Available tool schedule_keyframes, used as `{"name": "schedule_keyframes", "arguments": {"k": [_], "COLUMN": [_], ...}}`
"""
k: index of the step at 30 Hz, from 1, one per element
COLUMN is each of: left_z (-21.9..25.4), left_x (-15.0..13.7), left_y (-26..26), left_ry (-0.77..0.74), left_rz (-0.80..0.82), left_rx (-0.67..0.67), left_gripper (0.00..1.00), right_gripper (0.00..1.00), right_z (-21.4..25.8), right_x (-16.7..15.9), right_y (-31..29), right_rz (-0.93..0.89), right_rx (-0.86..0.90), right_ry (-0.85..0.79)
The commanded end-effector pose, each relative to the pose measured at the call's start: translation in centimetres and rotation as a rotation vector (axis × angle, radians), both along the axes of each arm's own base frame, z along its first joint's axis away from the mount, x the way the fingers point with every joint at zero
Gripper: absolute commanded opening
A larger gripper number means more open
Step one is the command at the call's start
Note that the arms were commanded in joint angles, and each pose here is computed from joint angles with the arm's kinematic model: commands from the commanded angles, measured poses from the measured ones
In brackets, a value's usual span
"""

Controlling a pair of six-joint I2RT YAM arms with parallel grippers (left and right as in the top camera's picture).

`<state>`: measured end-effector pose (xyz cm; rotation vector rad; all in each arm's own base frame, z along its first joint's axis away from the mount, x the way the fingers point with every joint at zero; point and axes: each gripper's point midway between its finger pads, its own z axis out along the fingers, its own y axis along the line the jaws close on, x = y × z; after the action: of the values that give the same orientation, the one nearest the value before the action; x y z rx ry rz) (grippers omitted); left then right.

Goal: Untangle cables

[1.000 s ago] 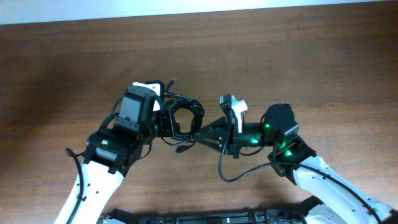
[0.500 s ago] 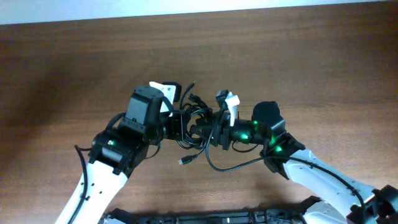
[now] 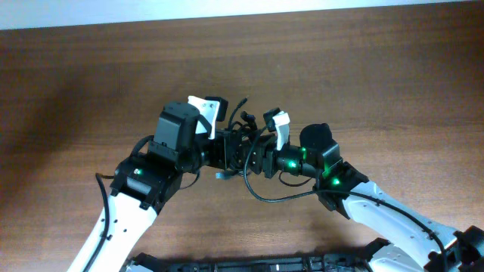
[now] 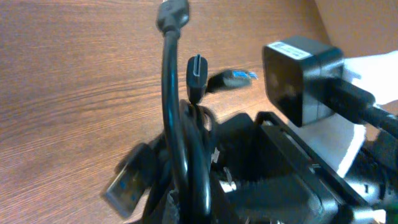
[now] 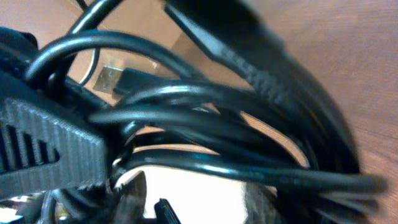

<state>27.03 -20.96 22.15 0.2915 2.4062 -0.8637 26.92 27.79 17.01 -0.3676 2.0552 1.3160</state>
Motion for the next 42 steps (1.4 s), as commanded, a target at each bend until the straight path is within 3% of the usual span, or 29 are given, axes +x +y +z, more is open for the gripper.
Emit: {"name": "schedule_keyframes", "arguments": {"k": [1, 4, 8, 9, 12, 15, 17, 18, 24, 30, 36, 42], "left_z": [2.5, 2.3, 2.3, 2.3, 2.2, 2.0, 1.7, 1.6, 1.5, 1.6, 1.6, 2.1], "left_x": [-0.2, 2.2, 4.5, 4.8, 4.9, 4.7, 4.4, 4.2, 3.6, 3.5, 3.2, 4.3], "left_y": [-0.8, 2.2, 6.3, 6.9, 7.1, 7.1, 7.0, 7.0, 5.8, 5.5, 5.0, 5.7], "left_ry": [-0.050, -0.017, 0.146, 0.187, 0.211, 0.220, 0.236, 0.242, 0.249, 0.305, 0.415, 0.357], "left_rz": [-0.034, 0.148, 0.452, 0.517, 0.551, 0.549, 0.548, 0.549, 0.510, 0.555, 0.634, 0.680], "left_rx": [-0.064, -0.069, -0.216, -0.257, -0.275, -0.270, -0.261, -0.258, -0.251, -0.298, -0.389, -0.391], "left_gripper": [0.00, 0.00, 0.00, 0.00, 0.00, 0.00, 0.00, 0.00, 0.00, 0.00, 0.00, 0.00], "right_gripper": [0.61, 0.77, 0.79, 0.77, 0.55, 0.53, 0.40, 0.37, 0.34, 0.04, 0.04, 0.04], "right_z": [-0.7, 1.9, 0.7, -0.2, -0.3, -0.7, -1.1, -1.1, 0.0, -1.0, -2.1, -5.5], "right_x": [1.1, 0.8, 0.7, 0.2, -1.4, -1.7, -1.2, -1.1, -0.6, -0.5, -0.9, -5.9], "right_y": [-2.1, -4.6, -5.6, -5.3, -3.4, -1.9, -1.8, -1.7, -1.5, -1.4, -1.5, -0.4], "right_rz": [-0.059, -0.001, -0.034, -0.035, 0.032, -0.011, -0.079, -0.093, -0.100, -0.104, -0.096, 0.087], "right_rx": [0.013, 0.091, 0.064, 0.041, 0.033, 0.002, -0.010, -0.006, 0.034, 0.021, -0.014, -0.165], "right_ry": [0.070, 0.059, 0.139, 0.177, 0.177, 0.174, 0.192, 0.204, 0.180, 0.210, 0.238, 0.285]}}
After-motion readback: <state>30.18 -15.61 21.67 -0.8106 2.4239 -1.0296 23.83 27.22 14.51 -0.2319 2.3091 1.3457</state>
